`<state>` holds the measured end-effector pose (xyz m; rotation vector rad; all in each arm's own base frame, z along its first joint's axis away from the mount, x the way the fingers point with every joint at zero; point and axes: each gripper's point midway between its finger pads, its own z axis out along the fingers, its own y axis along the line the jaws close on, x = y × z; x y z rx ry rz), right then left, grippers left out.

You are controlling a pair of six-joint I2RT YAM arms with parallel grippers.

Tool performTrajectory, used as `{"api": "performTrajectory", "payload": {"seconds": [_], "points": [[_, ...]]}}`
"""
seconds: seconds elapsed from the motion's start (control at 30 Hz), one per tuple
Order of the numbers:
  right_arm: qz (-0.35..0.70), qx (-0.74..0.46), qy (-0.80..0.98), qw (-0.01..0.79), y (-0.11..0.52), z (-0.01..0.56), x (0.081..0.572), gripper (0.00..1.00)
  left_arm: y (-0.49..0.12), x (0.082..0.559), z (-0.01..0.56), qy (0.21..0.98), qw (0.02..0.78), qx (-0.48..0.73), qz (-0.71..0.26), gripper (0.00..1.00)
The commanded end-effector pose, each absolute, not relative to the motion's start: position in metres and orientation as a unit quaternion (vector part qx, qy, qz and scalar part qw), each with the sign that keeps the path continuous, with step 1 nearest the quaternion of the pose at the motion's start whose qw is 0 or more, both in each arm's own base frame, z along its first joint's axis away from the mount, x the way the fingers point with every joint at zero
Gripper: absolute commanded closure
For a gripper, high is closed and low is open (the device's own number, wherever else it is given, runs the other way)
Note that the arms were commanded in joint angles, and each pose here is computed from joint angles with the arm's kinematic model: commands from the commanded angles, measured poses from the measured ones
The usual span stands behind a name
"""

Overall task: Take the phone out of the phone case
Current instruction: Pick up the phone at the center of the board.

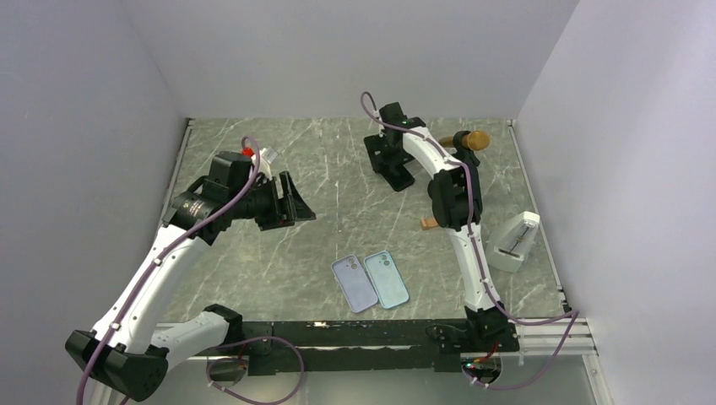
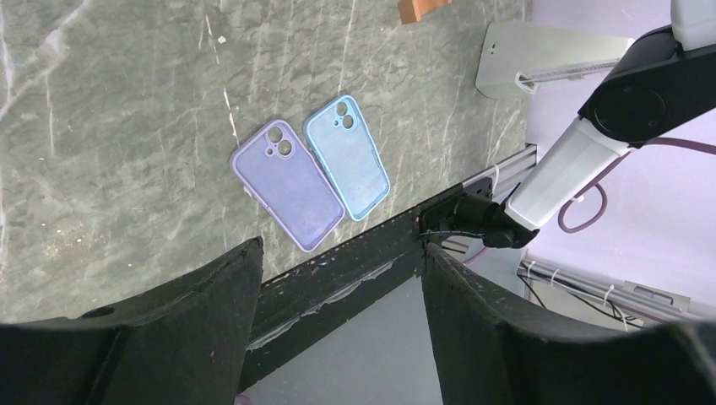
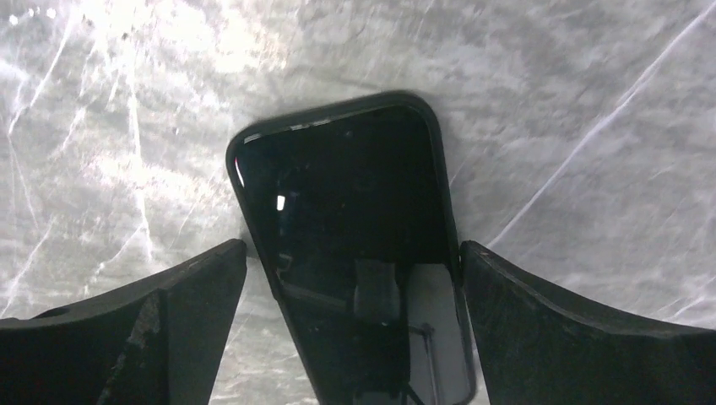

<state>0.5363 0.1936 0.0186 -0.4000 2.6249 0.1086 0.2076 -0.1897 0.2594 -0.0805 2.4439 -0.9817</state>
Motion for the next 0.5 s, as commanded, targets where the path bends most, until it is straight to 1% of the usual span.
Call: {"api": "performTrajectory", "payload": {"seconds": [0.0, 0.1, 0.13, 0.17, 0.23, 0.3, 0.37, 0.4, 0.47], "points": [[0.013, -0.152, 0.974, 0.166, 0.178, -0.002, 0.495, 0.01, -0.194, 0.209, 0.275, 0.885, 0.268, -0.026, -0.38, 0.28], [0.017, -0.145, 0.978, 0.152, 0.177, -0.007, 0.485, 0.02, -0.194, 0.209, 0.275, 0.883, 0.271, -0.031, -0.381, 0.28], [0.014, -0.142, 0.978, 0.151, 0.177, -0.008, 0.486, 0.07, -0.194, 0.209, 0.275, 0.882, 0.273, -0.035, -0.384, 0.28], [0.012, -0.139, 0.979, 0.145, 0.176, -0.011, 0.487, 0.12, -0.194, 0.209, 0.275, 0.88, 0.273, -0.038, -0.388, 0.28], [0.024, -0.128, 0.983, 0.131, 0.178, -0.018, 0.487, 0.27, -0.196, 0.207, 0.278, 0.874, 0.274, -0.045, -0.399, 0.28], [0.085, -0.115, 0.983, 0.116, 0.194, -0.015, 0.483, 0.41, -0.196, 0.204, 0.279, 0.872, 0.277, -0.048, -0.401, 0.28], [0.11, -0.1, 0.982, 0.118, 0.201, -0.005, 0.481, 0.59, -0.193, 0.2, 0.279, 0.872, 0.28, -0.051, -0.399, 0.28], [0.11, -0.094, 0.982, 0.123, 0.202, -0.001, 0.481, 0.65, -0.192, 0.198, 0.28, 0.871, 0.283, -0.052, -0.399, 0.28], [0.096, -0.081, 0.983, 0.133, 0.197, 0.007, 0.483, 0.68, -0.19, 0.196, 0.277, 0.87, 0.287, -0.055, -0.398, 0.28]]}}
